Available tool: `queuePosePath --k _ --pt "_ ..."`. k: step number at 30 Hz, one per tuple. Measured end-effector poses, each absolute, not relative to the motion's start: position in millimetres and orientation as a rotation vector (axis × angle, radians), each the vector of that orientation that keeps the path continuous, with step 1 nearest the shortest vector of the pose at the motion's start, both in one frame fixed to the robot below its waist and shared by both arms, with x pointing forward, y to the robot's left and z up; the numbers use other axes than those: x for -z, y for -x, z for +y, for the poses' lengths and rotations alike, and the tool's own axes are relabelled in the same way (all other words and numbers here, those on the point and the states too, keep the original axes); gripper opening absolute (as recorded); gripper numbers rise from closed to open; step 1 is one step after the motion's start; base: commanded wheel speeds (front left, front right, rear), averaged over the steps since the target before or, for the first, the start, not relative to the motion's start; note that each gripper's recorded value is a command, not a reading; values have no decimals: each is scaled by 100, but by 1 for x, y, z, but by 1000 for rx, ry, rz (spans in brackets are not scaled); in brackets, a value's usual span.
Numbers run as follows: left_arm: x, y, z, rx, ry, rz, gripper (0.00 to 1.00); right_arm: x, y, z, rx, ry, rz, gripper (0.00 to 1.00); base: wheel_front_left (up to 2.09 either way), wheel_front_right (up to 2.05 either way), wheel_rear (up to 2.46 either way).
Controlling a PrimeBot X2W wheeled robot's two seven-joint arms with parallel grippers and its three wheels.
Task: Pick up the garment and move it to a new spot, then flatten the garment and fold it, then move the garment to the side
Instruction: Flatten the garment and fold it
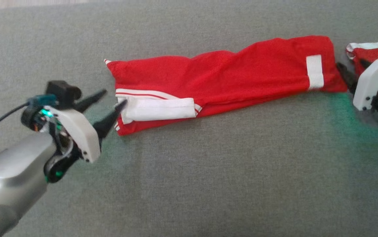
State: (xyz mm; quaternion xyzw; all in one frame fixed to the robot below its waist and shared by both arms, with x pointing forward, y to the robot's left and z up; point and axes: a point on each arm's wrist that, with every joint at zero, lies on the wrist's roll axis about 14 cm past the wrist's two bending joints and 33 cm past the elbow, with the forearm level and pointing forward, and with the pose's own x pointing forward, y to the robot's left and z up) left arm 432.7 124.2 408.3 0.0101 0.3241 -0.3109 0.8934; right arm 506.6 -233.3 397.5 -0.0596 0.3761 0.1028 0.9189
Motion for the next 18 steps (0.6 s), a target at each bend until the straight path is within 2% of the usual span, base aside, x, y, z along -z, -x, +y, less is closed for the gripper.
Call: queuePosePath --k 4,10,13,18 --pt "-445 -463 130 550 20 461 100 -433 -522 -227 -197 31 611 100 0 0 0" --pt "-523 -494 134 426 120 136 100 -516 -541 -193 -235 -133 231 100 0 0 0" --pt "-559 -495 136 373 121 11 100 -550 -538 -184 -238 -194 81 100 0 0 0" --pt "-581 -467 135 293 168 -123 100 -573 -519 -174 -243 -236 -23 100 0 0 0"
